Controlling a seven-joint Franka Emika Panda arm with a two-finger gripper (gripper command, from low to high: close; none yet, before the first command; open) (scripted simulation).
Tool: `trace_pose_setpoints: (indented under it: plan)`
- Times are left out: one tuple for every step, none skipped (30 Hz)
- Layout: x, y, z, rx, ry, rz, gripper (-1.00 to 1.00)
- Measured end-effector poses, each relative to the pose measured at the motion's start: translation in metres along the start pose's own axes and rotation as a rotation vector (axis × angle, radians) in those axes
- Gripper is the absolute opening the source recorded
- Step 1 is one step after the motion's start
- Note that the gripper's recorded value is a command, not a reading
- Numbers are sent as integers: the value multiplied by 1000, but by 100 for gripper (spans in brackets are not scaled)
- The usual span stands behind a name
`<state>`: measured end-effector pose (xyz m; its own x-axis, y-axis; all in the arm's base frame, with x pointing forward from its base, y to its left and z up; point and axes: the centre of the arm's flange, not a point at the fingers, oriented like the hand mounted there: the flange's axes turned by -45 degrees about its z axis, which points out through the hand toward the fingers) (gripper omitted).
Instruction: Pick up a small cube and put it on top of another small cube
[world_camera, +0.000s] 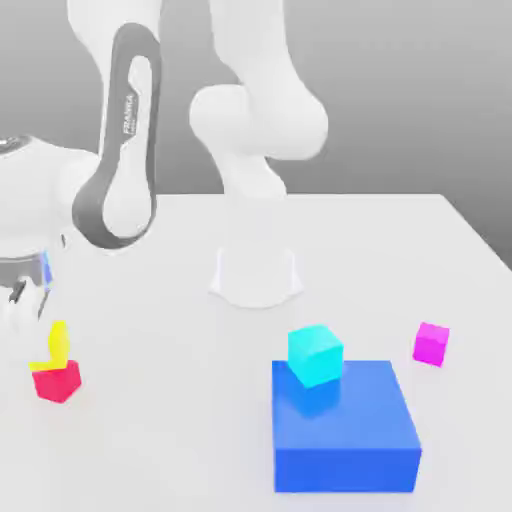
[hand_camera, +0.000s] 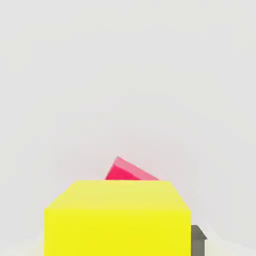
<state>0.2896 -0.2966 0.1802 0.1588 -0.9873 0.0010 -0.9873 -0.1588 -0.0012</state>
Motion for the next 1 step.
trace_pose_setpoints:
  plan:
    - [0, 0, 0, 0, 0, 0, 100]
